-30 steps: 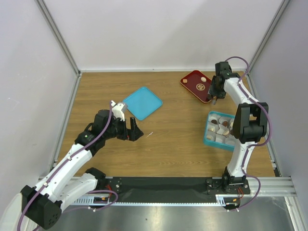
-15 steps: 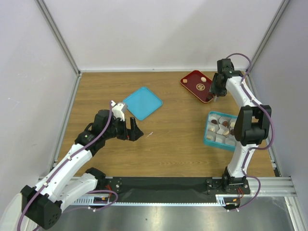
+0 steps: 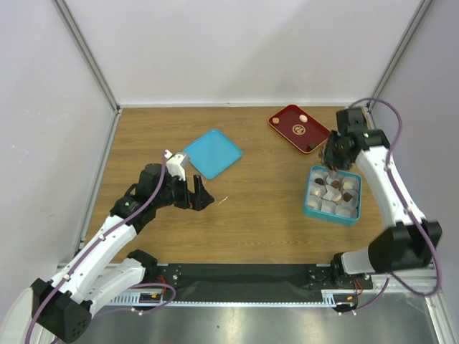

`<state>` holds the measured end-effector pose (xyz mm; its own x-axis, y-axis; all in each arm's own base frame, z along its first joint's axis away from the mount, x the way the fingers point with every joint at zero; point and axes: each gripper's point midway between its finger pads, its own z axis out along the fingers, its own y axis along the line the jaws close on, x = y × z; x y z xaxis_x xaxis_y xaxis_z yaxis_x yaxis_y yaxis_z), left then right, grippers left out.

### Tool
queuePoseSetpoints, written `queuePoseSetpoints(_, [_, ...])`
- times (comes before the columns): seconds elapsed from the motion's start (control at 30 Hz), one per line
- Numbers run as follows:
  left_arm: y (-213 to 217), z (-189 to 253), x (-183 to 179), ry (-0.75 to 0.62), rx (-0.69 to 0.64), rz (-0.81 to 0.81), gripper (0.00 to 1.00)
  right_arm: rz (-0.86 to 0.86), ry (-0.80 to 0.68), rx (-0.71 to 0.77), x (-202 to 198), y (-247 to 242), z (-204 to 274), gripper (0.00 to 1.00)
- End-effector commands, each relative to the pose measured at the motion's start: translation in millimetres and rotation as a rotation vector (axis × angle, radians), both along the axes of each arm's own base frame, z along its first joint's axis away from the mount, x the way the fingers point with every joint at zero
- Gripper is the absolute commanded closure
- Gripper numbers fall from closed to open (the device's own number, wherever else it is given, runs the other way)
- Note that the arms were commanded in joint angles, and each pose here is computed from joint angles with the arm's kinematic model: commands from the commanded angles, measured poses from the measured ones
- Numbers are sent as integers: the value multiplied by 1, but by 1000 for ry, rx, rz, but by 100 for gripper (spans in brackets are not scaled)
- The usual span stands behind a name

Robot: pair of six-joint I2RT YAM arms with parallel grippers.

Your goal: Pack the chocolate

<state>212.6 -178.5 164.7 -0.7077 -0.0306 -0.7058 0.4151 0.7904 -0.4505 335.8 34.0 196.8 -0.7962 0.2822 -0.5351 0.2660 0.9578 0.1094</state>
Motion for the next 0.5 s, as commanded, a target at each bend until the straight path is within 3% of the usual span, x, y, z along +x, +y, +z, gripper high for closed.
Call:
queuePoseSetpoints(0.0, [-6, 24, 5, -76, -44, -34, 0, -30, 39, 11, -56, -6, 7, 58])
queuePoseSetpoints(0.23, [-9, 26, 3, -76, -59, -50, 0, -64, 87, 91, -115, 0, -5, 57])
queuePoseSetpoints(0.47, [-8, 27, 2, -80, -61, -48, 0, -107, 128, 91, -147, -4, -17, 57])
